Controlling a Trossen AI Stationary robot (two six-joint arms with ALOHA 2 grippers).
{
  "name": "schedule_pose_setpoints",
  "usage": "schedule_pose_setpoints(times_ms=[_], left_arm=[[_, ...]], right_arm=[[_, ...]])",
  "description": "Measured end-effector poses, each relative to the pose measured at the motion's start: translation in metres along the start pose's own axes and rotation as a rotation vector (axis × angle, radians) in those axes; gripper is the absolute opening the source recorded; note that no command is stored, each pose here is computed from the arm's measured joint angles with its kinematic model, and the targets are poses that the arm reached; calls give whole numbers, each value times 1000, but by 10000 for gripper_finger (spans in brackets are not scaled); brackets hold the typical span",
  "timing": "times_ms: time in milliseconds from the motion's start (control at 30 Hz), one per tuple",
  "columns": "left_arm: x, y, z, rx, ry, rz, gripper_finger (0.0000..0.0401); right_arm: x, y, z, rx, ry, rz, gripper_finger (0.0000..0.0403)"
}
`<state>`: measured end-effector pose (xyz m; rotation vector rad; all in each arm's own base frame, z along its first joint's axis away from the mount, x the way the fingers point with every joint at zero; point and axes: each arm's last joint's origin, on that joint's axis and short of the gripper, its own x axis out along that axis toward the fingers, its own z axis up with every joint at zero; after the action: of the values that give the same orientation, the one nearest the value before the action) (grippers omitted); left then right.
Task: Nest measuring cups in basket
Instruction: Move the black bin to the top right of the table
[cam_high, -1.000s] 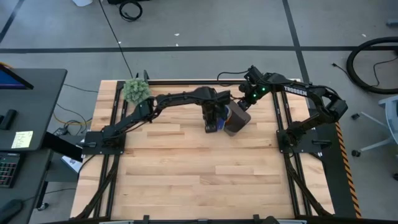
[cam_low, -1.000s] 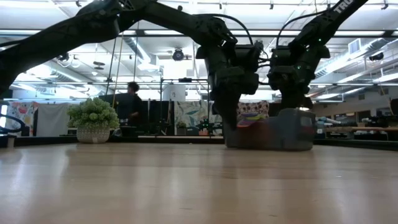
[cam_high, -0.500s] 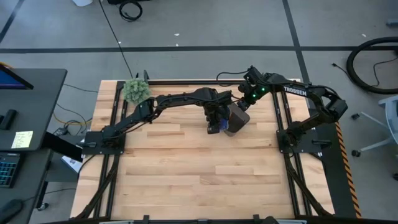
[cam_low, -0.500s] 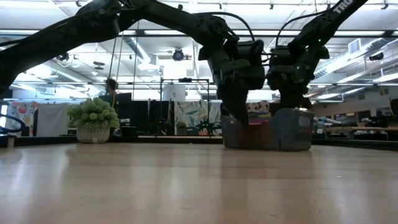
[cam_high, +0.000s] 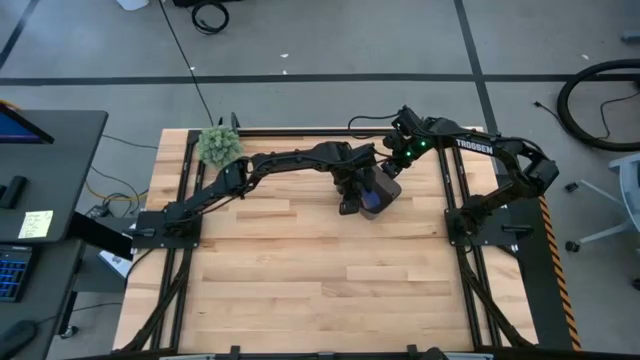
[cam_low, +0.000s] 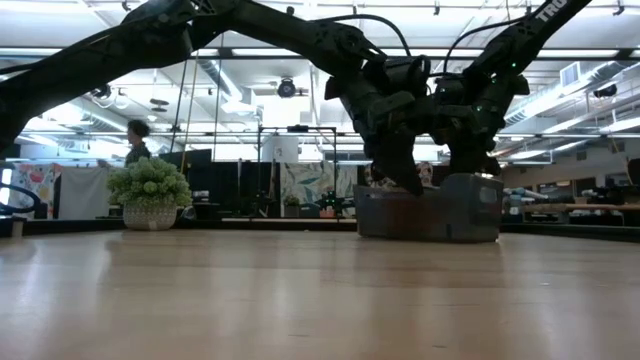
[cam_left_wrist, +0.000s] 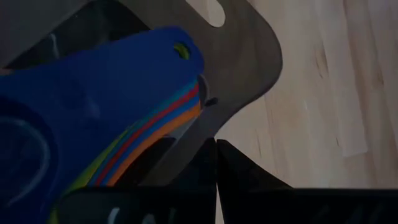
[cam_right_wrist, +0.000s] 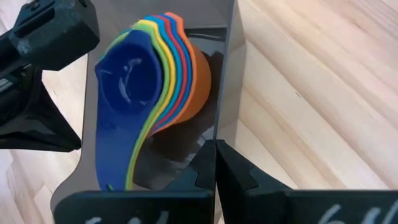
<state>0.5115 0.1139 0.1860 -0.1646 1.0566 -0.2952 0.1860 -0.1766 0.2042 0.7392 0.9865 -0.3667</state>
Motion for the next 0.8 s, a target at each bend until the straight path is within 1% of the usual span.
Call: schedule_pose_setpoints(times_ms=[133, 267, 333, 533, 633, 733, 800], left_arm=[[0, 0, -1, -4, 8, 6, 1], [-4, 0, -7, -35, 85, 48, 1], [-13, 0, -9, -48, 103, 63, 2], [-50, -4, -6, -92, 86, 76, 2], [-60, -3, -11, -134, 134, 103, 3], [-64, 0, -18, -166, 201, 150, 3], [-65, 2, -22, -201, 229, 156, 4]], right_arm=[[0, 0, 0, 0, 0, 0, 8], [0, 0, 0, -1, 0, -1, 8], [0, 0, 0, -6, 0, -2, 8], [0, -1, 0, -10, -1, -19, 8], [0, -1, 0, -39, -3, -19, 9], [-2, 0, 2, -55, -4, -19, 11], [-4, 1, 6, -78, -10, -14, 13]])
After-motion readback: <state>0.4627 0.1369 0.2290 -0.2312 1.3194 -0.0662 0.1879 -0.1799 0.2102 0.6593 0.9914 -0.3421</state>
